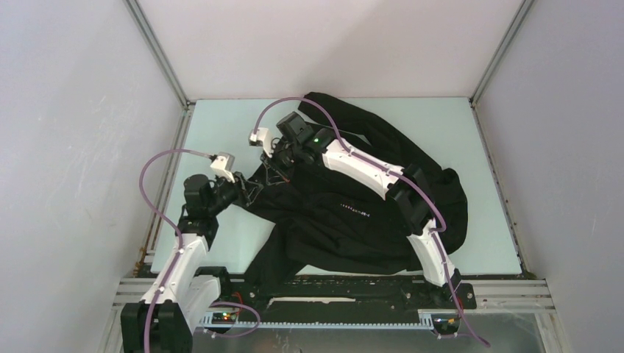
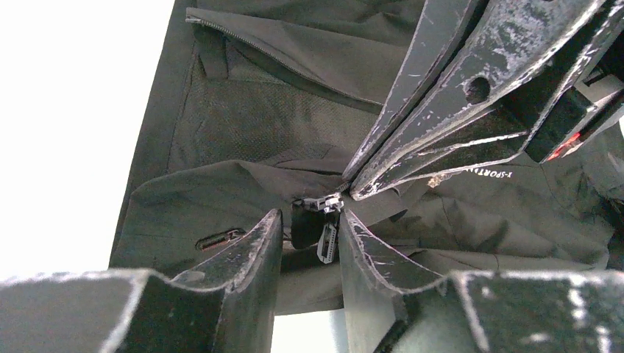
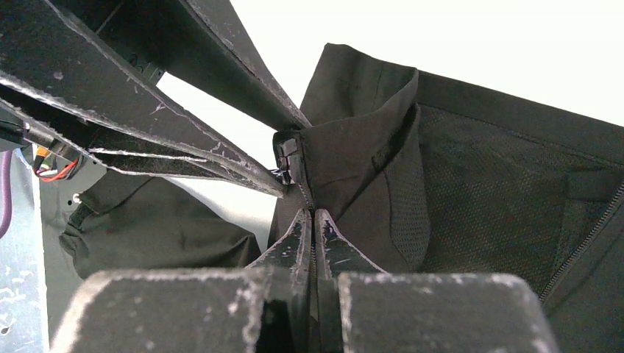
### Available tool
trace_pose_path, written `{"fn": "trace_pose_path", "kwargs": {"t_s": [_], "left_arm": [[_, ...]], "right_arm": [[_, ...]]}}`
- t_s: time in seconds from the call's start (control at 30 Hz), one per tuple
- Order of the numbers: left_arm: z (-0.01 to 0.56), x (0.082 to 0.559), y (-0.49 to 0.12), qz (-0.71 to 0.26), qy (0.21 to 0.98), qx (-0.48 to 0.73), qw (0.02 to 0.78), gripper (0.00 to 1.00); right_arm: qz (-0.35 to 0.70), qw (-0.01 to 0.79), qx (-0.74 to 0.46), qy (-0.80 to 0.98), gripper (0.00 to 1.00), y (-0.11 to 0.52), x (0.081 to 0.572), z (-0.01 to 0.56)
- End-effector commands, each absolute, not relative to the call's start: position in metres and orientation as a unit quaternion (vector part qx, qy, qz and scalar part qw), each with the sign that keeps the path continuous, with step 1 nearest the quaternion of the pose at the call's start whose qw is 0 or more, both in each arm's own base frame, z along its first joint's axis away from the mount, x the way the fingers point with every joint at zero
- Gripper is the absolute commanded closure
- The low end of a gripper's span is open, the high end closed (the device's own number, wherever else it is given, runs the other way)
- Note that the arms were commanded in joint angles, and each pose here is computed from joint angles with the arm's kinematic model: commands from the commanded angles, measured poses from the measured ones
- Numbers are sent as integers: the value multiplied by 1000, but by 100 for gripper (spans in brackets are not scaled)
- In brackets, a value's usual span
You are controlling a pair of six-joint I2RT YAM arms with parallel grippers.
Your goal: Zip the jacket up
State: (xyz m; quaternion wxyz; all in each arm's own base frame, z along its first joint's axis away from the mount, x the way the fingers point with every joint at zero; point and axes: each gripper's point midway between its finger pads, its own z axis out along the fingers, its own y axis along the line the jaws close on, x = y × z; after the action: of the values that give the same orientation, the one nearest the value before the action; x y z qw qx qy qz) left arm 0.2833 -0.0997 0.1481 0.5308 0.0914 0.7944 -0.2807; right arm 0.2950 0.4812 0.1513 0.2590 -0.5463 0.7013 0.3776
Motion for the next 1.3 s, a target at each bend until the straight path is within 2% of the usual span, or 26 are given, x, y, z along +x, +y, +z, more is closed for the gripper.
{"fn": "trace_pose_path", "kwargs": {"t_s": [0.0,0.1,0.23,0.4,0.5,0.53,0.6,0.67,0.8,1.13,1.27], "left_arm": [[167,292,-99,-279,780,86,554,62],[167,294,-97,-277,779,71,558,68],[164,300,-94,-281,781,44,557,86],[163,305,-92,-278,783,33,555,99],[163,307,-91,-279,787,24,550,100],[162,308,-90,-277,790,16,547,100],[160,310,-89,-279,795,5,538,100],[157,312,-88,-280,804,-11,524,100],[146,319,-85,-274,829,-41,485,100],[114,331,-92,-280,886,-97,358,100],[110,336,-103,-287,895,-83,332,100]], "right_arm": [[394,283,-540,687,100,483,297,177],[398,282,-540,686,100,484,297,178],[400,281,-540,685,100,484,296,177],[402,278,-537,688,100,485,298,173],[404,279,-524,696,100,483,304,171],[405,281,-516,701,97,481,309,173],[406,291,-490,714,82,477,321,175],[404,313,-462,724,71,472,336,180],[404,351,-410,739,61,466,366,187],[387,359,-236,816,56,438,483,151],[405,354,-197,820,51,444,511,143]]}}
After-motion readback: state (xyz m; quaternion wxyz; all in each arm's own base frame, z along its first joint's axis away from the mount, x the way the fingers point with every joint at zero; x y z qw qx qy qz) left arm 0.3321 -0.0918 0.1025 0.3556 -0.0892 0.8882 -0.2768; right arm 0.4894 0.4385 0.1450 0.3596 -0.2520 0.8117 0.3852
